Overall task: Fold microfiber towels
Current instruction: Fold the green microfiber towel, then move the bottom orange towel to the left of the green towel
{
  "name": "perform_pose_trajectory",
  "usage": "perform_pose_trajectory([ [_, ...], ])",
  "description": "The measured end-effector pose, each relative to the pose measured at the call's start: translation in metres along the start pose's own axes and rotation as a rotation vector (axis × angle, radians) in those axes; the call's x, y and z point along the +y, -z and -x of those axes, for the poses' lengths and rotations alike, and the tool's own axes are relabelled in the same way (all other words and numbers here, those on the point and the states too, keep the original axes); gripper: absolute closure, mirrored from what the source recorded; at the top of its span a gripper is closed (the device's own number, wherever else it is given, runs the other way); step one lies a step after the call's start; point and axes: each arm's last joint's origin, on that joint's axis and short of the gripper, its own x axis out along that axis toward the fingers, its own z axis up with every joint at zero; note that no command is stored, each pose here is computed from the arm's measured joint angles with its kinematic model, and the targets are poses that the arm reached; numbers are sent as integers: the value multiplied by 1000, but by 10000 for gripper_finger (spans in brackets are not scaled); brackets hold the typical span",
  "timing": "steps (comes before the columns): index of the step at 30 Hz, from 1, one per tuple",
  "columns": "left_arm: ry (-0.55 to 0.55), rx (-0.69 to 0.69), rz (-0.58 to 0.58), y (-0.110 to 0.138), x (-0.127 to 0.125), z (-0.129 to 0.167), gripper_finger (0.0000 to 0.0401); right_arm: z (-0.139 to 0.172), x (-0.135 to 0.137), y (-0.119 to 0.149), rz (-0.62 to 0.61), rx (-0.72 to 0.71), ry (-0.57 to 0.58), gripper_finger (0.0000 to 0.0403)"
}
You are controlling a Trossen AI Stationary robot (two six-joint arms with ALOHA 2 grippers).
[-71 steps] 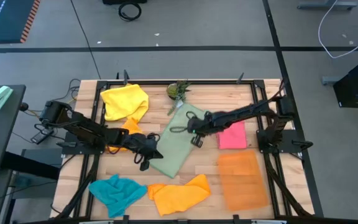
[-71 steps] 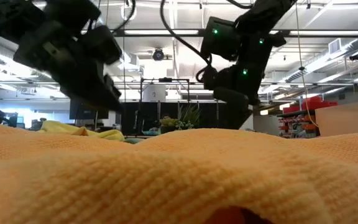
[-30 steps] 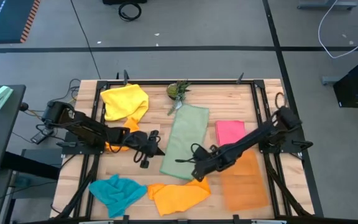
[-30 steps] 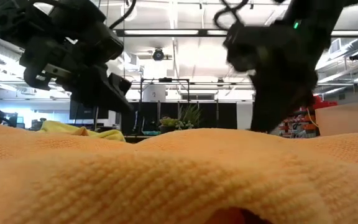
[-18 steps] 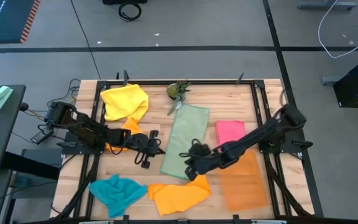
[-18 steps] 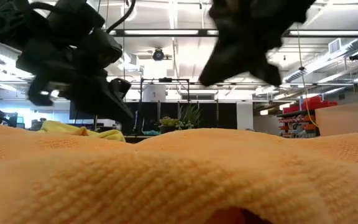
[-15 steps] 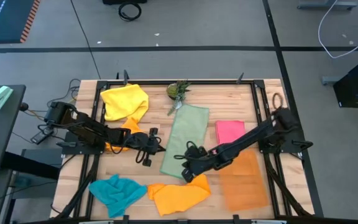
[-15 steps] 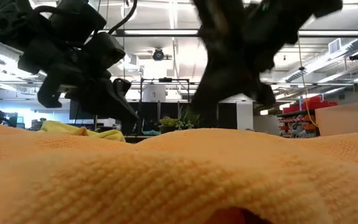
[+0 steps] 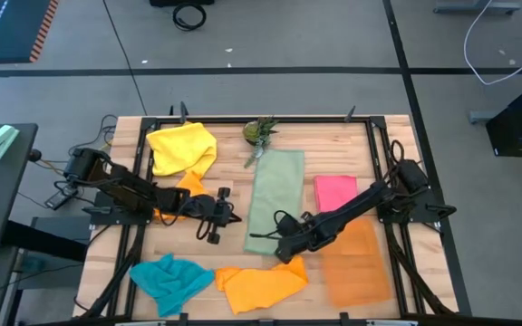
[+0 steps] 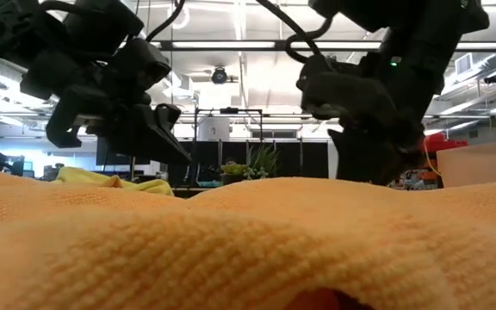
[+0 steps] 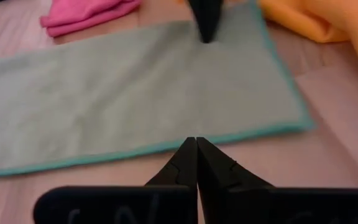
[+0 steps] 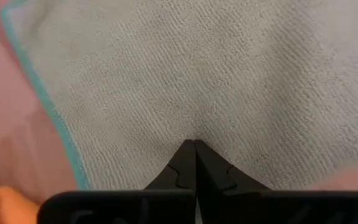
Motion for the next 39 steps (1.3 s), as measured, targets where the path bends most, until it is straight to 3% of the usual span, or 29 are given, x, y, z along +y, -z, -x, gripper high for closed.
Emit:
perform_pose_trajectory([
  [3,25,-7,-14,-1,-7,1,393,8,-4,-5,41,-52,22,401],
  [7,127,-41,-40,-5,-25,4,385,37,1,-15,38,-149,-58,401],
  [10,248,-94,-43,-11,-41,7,394,55,17,-6,91,-206,-172,401],
  [15,321,-163,-54,-17,-62,14,386,62,50,26,176,-260,-358,401],
  [20,387,-265,-37,-35,-80,13,395,50,52,55,168,-204,-300,401],
  [25,352,-271,47,-66,-91,-20,395,59,52,66,195,-283,-254,401],
  [32,437,-18,-13,-79,-126,-79,396,75,44,60,268,-363,-175,401],
  [39,498,276,-33,-74,-141,-90,393,89,29,47,279,-349,-106,401],
])
